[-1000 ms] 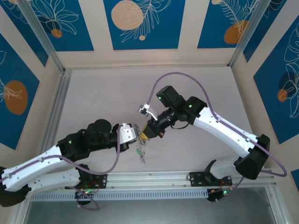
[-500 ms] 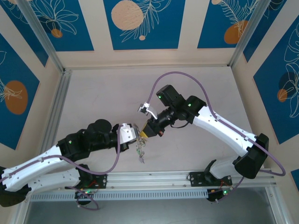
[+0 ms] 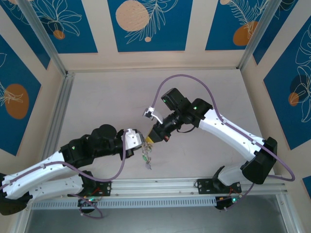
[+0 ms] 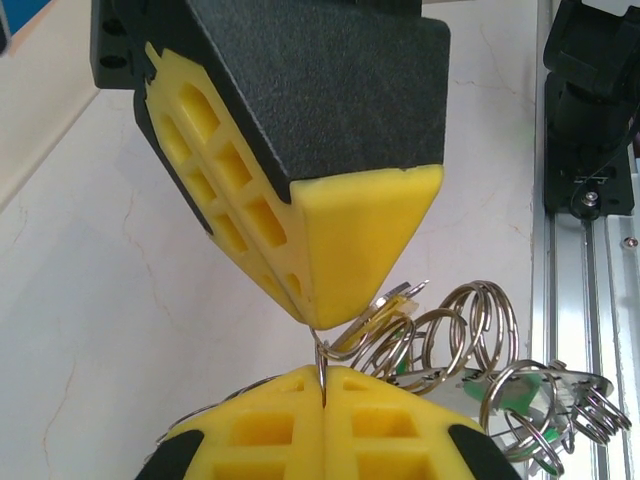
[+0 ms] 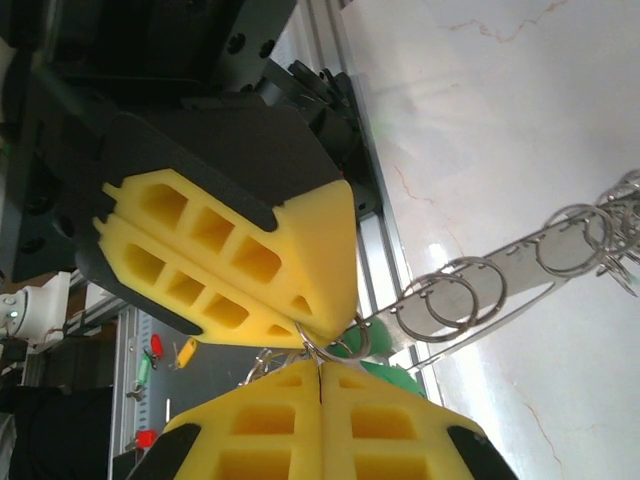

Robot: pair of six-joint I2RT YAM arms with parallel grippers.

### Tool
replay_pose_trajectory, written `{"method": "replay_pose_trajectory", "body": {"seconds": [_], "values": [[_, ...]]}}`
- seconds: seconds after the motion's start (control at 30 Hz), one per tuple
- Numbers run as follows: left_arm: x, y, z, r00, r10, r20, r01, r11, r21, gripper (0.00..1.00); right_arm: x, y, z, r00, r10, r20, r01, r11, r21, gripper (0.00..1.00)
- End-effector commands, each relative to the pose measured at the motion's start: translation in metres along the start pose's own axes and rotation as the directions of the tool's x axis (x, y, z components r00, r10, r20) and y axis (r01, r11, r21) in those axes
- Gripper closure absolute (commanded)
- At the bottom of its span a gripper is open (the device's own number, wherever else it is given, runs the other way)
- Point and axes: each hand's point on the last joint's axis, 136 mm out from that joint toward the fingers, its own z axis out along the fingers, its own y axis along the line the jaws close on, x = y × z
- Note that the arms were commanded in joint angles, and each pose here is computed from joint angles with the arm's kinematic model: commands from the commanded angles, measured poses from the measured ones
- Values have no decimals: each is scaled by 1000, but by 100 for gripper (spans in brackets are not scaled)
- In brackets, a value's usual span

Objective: Put the keys on the keyring

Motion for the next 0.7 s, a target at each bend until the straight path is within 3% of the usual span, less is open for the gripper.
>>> {"method": "replay_pose_trajectory", "body": {"seconds": [0.0,0.43,0.67], "values": [[-34,-7,-12,988,20,150,-26,999,37,100,-7,-20,-3,1000,-9,7,8,995,102,100],[-40,-8,-15,980,-10,197,0,999,48,100,-13,-1,-3,997,-67,36,65,996,53,100],[-25,7,-7,996,-19,84,22,999,-31,100,-6,6,-14,994,-89,58,85,993,77,100]]}}
